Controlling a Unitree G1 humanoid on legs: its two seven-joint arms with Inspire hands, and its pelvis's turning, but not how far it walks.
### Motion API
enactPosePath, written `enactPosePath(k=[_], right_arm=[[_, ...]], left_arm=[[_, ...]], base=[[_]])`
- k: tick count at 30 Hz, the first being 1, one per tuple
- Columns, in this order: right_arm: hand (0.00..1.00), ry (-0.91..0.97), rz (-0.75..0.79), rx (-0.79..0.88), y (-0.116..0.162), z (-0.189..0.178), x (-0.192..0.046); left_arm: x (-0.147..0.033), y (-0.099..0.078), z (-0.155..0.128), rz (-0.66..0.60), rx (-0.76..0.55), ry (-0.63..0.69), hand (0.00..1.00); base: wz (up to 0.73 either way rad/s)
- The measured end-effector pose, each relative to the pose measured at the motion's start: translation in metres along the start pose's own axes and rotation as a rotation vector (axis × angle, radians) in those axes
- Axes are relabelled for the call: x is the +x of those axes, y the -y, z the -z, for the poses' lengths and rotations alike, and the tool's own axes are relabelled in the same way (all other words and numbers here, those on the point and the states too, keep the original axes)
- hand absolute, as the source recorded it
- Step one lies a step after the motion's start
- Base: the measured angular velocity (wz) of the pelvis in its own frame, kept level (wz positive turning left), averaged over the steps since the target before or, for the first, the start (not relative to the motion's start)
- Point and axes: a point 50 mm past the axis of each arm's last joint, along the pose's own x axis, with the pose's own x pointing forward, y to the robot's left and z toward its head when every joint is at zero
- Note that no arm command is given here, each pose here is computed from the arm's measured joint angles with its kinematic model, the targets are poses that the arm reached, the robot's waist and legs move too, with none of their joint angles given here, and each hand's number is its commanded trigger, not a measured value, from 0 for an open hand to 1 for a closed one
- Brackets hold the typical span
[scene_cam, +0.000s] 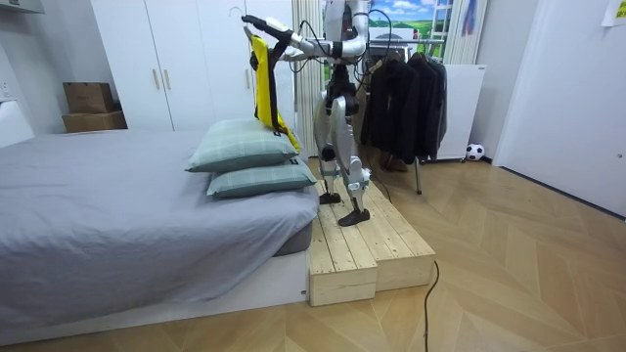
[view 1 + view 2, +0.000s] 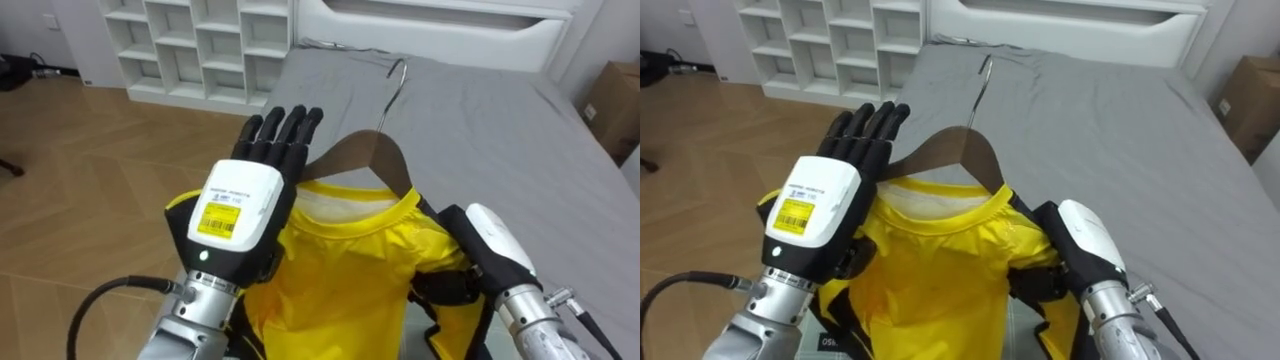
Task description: Hang clothes
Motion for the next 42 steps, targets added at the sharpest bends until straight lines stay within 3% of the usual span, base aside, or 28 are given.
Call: enactPosePath(k=[18,27,42], right_arm=[[1.0,-0.09,0.026,-0.011,0.011,0.024,-0.005],[1.0,-0.154,0.161,-0.028,0.037,0.041,-0.01],[1.0,-0.159,0.196,-0.054,0.045,0.044,-0.011]], left_arm=[[0.001,-0.001,-0.005,-0.016,-0.024,0.024,0.0],[0.001,-0.006,0.002,-0.039,-0.026,0.0,0.0],[0.001,-0.012,0.012,-0.069,-0.097,-0.051,0.0]], base=[[0.0],[0.0],[0.0]])
